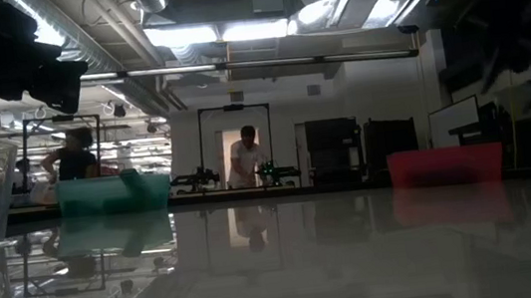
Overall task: Sort blocks
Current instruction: Put the blue block into the pink bin
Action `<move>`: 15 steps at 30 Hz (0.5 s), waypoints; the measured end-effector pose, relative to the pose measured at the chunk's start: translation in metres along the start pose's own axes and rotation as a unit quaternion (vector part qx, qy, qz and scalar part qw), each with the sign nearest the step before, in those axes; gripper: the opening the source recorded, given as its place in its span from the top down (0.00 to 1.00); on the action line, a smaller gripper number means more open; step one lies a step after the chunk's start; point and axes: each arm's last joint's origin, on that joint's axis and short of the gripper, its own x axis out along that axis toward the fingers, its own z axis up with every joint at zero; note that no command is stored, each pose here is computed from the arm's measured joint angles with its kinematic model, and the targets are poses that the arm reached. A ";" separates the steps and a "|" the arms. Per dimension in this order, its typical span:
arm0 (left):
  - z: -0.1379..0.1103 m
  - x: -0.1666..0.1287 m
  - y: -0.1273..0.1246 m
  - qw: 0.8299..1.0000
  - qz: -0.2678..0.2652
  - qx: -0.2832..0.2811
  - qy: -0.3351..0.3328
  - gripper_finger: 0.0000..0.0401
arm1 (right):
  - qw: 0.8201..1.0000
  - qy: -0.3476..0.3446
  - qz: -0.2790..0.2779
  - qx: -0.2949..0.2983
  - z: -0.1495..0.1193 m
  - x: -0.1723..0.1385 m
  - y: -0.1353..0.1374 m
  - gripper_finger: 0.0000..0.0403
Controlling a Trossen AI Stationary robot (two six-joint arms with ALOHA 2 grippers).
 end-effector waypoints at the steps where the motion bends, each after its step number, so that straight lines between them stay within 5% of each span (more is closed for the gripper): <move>1: 0.000 0.000 0.000 1.000 0.000 0.000 0.000 0.60 | 1.000 0.021 -0.016 0.015 -0.001 0.003 0.000 0.44; 15: 0.000 0.000 0.000 1.000 0.000 0.000 0.000 0.60 | 0.975 0.114 -0.187 0.045 -0.007 0.039 0.000 0.44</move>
